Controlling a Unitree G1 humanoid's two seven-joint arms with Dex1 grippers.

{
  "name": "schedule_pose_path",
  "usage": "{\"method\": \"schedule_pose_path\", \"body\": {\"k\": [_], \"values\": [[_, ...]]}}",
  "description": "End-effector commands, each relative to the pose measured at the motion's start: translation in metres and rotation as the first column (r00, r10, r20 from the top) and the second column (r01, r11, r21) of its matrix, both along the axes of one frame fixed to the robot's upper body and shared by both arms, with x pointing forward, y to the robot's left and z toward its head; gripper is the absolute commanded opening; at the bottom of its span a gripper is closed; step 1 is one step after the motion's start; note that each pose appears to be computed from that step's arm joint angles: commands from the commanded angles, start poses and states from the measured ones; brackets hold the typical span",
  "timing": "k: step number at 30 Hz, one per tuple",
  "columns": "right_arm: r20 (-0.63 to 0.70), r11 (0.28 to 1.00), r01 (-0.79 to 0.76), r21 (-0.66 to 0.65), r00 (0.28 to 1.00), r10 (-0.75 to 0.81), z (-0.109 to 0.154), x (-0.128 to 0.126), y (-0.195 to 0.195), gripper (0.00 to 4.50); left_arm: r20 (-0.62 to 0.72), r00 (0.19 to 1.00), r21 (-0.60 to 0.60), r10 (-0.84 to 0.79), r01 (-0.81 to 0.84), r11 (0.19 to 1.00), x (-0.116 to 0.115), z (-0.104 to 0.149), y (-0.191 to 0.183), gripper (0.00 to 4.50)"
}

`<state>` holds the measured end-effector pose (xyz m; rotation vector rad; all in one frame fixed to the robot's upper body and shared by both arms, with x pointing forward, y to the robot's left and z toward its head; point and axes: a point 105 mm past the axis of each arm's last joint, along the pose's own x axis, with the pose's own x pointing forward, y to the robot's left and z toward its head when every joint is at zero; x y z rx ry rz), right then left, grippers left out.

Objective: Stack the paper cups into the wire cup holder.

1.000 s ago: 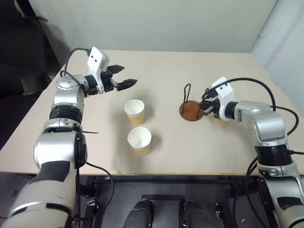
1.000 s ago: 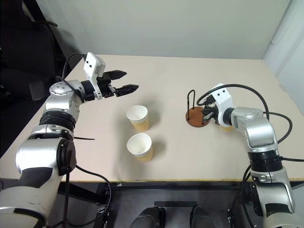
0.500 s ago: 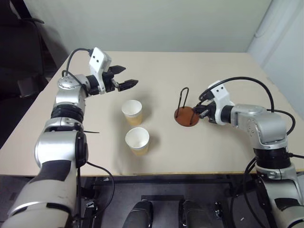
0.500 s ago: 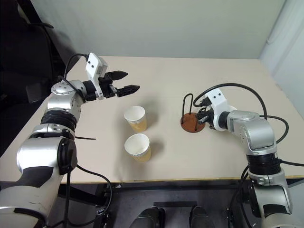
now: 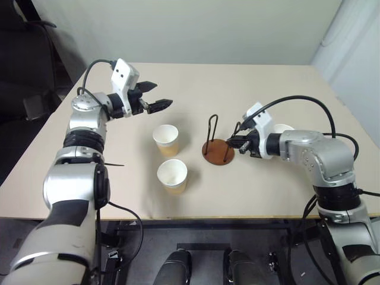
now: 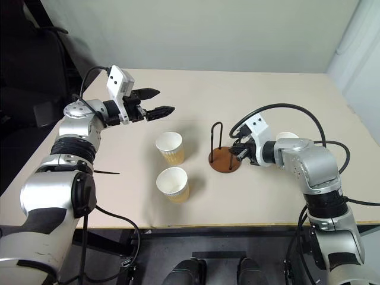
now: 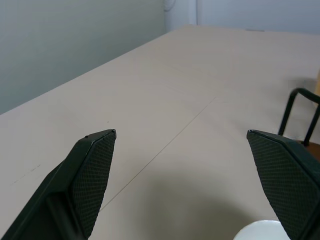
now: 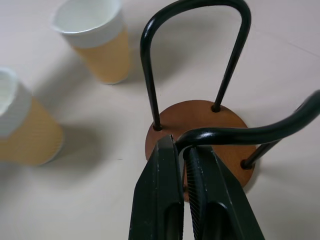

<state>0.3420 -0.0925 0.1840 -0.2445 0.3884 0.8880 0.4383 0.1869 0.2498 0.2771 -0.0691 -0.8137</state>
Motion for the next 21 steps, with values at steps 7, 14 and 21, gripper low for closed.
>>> {"method": "schedule_pose_path", "body": {"k": [7,14,21], "values": [[0.053,0.998,-0.033,-0.047,0.998,0.036,0.003,-0.002,-0.001,0.02,0.065,0.998,-0.002,-0.016,0.017,1.0,-0.002,0.023,-0.001,4.5],[0.067,0.997,-0.01,-0.072,0.998,0.014,0.001,0.005,-0.011,0.02,-0.032,0.975,0.031,-0.222,0.223,0.974,-0.021,0.012,-0.012,4.5],[0.068,0.997,-0.016,-0.071,0.997,0.021,0.001,0.008,-0.011,0.02,-0.152,0.904,0.228,-0.4,0.426,0.875,-0.051,0.011,-0.003,4.5]]}}
